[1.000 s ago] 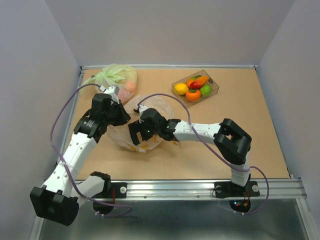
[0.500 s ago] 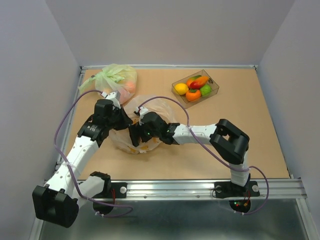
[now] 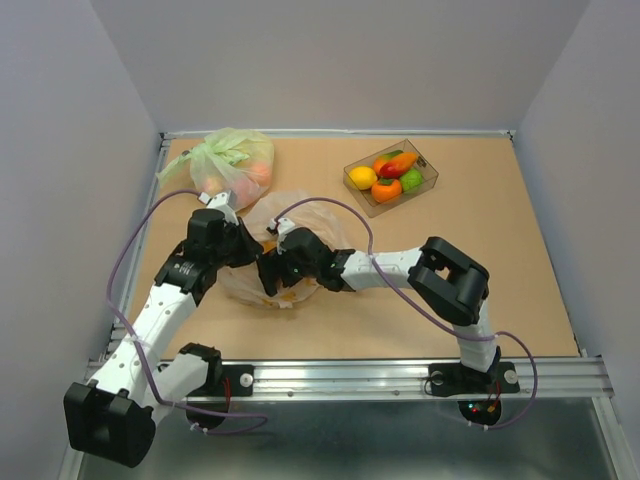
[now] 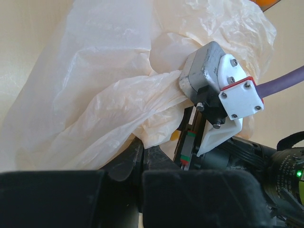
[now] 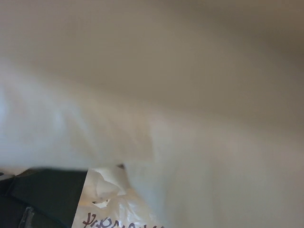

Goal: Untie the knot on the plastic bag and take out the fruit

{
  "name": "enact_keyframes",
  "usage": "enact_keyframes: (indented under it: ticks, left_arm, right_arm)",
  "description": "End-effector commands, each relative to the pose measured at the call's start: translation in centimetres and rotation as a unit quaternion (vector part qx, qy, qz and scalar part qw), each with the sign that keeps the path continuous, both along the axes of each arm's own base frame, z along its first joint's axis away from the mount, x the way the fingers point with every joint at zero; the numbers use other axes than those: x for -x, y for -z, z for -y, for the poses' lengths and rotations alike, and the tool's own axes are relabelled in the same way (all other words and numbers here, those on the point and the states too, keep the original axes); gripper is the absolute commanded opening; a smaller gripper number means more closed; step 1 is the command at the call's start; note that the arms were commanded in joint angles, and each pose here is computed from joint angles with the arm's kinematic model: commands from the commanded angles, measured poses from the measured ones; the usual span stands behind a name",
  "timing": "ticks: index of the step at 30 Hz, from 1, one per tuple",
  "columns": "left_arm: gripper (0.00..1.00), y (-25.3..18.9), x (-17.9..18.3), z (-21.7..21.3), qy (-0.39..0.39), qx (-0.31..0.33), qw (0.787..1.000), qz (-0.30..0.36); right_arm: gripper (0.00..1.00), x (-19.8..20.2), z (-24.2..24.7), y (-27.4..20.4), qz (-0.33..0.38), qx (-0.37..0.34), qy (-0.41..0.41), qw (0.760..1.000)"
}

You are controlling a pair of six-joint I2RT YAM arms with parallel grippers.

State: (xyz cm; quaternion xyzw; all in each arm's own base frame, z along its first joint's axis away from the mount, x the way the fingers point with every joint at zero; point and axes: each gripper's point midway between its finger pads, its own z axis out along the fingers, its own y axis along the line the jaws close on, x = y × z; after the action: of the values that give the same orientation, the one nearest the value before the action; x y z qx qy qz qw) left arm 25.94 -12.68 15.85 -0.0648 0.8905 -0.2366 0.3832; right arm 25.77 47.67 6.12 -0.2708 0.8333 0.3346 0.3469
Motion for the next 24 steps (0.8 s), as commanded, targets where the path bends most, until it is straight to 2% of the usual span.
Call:
enact_keyframes:
  ticks: [1, 4, 9, 17, 21, 24]
  left_arm:
    - [0.00, 0.3, 1.3, 0.4, 0.016, 0.006, 1.000, -0.019]
    - [0.00, -0.1, 1.3, 0.4, 0.018, 0.007, 1.000, -0.016]
    - [0.00, 0.2, 1.4, 0.5, 0.019, 0.008, 0.999, -0.024]
    - [0.00, 0.8, 2.4, 1.2, 0.034, 0.026, 0.998, -0.047]
    - [0.00, -0.6, 2.5, 1.5, 0.045, 0.033, 0.998, -0.038]
    - [0.00, -3.1, 1.8, 1.0, 0.032, 0.027, 0.999, -0.005]
  right_arm:
    - [1.00, -2.4, -2.6, -6.5, 0.053, -0.120, 0.028, 0.991]
    - [1.00, -3.4, -2.8, -7.5, 0.057, -0.148, 0.059, 0.986]
    - [1.00, -4.8, -2.4, -6.7, 0.061, -0.150, 0.105, 0.981]
    - [1.00, -6.7, -3.4, -5.3, 0.057, -0.183, 0.131, 0.973]
    - [1.00, -7.6, -3.7, -4.9, 0.045, -0.202, 0.133, 0.969]
    - [1.00, -7.6, -3.2, -5.6, 0.038, -0.216, 0.113, 0.969]
